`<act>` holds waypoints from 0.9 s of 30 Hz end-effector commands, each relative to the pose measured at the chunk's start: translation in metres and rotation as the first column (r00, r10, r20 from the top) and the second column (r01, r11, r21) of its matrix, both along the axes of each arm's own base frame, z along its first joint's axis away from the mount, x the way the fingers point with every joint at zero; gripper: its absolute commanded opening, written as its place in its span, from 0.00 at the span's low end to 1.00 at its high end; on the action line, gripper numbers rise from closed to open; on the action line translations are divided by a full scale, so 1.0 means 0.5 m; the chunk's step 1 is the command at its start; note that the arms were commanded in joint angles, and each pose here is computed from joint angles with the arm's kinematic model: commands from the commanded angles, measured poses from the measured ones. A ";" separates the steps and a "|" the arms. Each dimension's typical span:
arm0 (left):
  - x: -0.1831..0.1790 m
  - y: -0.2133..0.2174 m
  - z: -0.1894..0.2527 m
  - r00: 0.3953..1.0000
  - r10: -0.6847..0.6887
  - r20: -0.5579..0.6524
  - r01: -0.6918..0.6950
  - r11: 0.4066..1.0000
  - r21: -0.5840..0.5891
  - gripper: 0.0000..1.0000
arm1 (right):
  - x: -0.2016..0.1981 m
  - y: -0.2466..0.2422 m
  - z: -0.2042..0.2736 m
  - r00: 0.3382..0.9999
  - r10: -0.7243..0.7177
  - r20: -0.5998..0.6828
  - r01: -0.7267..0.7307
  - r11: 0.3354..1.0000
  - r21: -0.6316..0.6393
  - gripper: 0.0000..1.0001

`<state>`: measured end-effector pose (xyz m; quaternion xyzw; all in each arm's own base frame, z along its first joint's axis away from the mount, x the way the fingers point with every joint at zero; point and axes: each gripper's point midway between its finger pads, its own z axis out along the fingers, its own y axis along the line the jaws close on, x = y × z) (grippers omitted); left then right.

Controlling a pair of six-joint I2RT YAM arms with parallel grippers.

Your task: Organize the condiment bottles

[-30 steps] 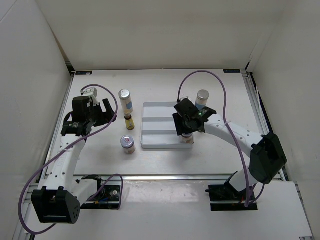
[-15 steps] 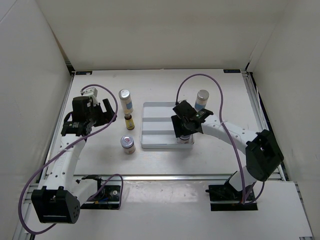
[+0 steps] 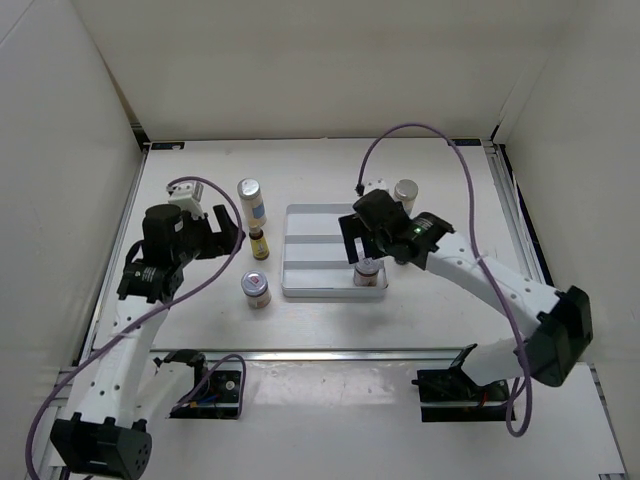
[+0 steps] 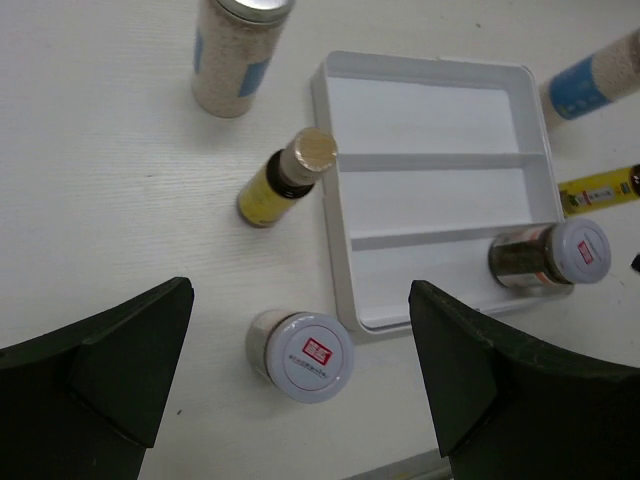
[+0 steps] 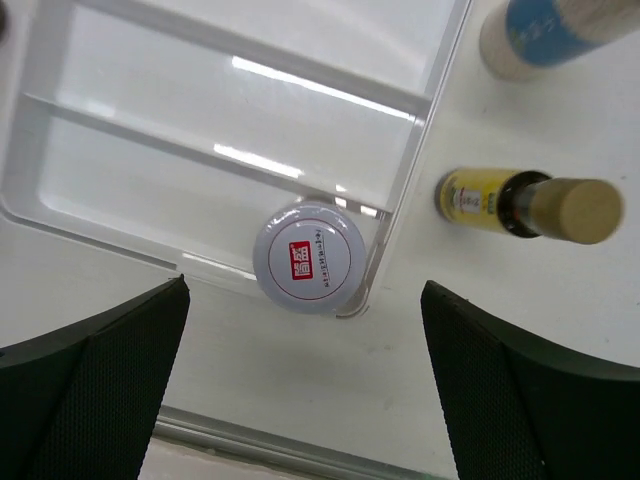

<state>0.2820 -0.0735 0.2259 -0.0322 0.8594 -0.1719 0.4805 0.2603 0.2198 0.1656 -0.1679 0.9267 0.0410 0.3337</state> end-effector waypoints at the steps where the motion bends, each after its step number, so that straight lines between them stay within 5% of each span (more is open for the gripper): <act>1: -0.031 -0.046 -0.004 0.995 -0.101 -0.002 0.101 0.994 -0.031 1.00 | 0.011 -0.015 0.095 0.993 0.006 0.114 -0.009 1.000 0.022 1.00; 15: -0.135 -0.155 -0.121 0.934 -0.168 -0.316 0.155 0.986 -0.067 1.00 | -0.015 -0.027 0.125 0.991 0.004 0.134 -0.016 0.996 0.093 1.00; 19: -0.169 -0.148 -0.192 0.894 -0.054 -0.444 0.101 0.992 0.081 1.00 | -0.017 -0.029 0.117 0.992 0.005 0.127 -0.016 0.996 0.085 1.00; 27: -0.159 -0.077 -0.191 0.912 0.175 -0.372 -0.102 0.973 0.207 1.00 | -0.025 -0.033 0.099 0.995 0.013 0.103 -0.020 0.997 0.070 1.00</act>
